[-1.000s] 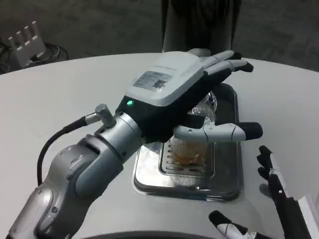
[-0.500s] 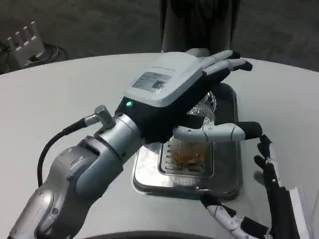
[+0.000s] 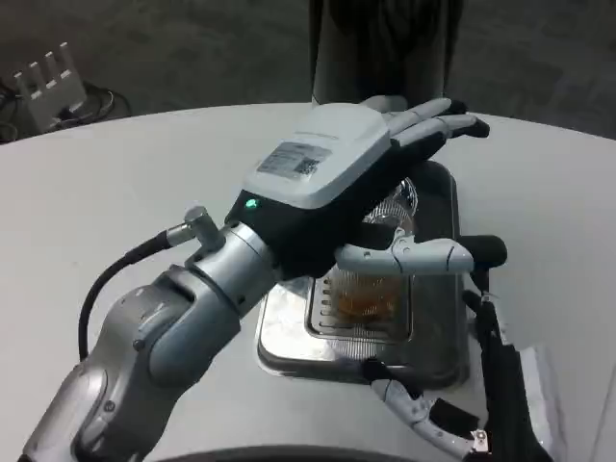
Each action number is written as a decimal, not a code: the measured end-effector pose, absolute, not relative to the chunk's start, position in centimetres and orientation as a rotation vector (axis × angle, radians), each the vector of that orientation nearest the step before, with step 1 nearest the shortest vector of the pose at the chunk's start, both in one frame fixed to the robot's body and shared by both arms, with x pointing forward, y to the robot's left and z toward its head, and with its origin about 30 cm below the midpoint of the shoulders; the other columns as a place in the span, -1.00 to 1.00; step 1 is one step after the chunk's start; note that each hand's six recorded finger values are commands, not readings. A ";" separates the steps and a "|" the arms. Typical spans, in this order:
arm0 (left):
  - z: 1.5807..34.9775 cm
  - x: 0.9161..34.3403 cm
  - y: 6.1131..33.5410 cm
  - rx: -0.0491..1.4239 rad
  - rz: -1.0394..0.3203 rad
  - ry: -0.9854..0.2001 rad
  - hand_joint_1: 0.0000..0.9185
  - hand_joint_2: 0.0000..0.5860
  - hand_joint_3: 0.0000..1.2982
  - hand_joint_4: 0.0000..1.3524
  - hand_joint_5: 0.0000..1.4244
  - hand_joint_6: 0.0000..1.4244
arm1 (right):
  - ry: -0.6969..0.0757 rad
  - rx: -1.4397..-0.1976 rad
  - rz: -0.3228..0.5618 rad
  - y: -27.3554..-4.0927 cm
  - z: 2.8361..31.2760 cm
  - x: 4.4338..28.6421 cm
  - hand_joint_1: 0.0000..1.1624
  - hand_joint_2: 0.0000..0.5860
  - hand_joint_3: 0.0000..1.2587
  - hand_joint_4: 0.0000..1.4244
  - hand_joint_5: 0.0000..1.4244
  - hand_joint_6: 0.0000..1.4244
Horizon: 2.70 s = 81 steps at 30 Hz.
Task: Grasp the cup under the faucet to collect the drink, then remove the cup.
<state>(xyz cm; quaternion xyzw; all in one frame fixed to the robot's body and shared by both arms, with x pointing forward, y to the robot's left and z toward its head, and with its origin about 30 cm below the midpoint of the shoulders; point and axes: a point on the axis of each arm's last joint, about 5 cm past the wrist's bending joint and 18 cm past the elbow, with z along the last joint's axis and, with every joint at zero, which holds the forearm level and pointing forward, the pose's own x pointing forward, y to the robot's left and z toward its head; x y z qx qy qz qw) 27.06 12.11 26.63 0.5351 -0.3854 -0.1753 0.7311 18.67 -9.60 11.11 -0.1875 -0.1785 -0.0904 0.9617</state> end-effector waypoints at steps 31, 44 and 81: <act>27.1 28.3 11.9 1.171 -0.402 -0.856 -1.00 -0.61 -0.65 -0.86 -0.76 -0.90 | -0.361 -0.405 -0.181 -7.5 12.2 23.6 0.40 -0.39 -1.00 -0.94 -0.85 -0.79; 27.2 28.6 12.3 1.171 -0.392 -0.857 -1.00 -0.61 -0.64 -0.86 -0.76 -0.90 | -0.340 -0.389 -0.145 -6.2 12.8 25.2 0.40 -0.39 -1.00 -0.94 -0.85 -0.79; 25.7 28.1 14.9 0.804 -0.277 -0.747 -1.00 -0.59 -0.67 -0.92 -0.81 -0.89 | -0.309 -0.367 -0.130 -5.9 13.7 26.7 0.36 -0.37 -1.00 -0.94 -0.85 -0.80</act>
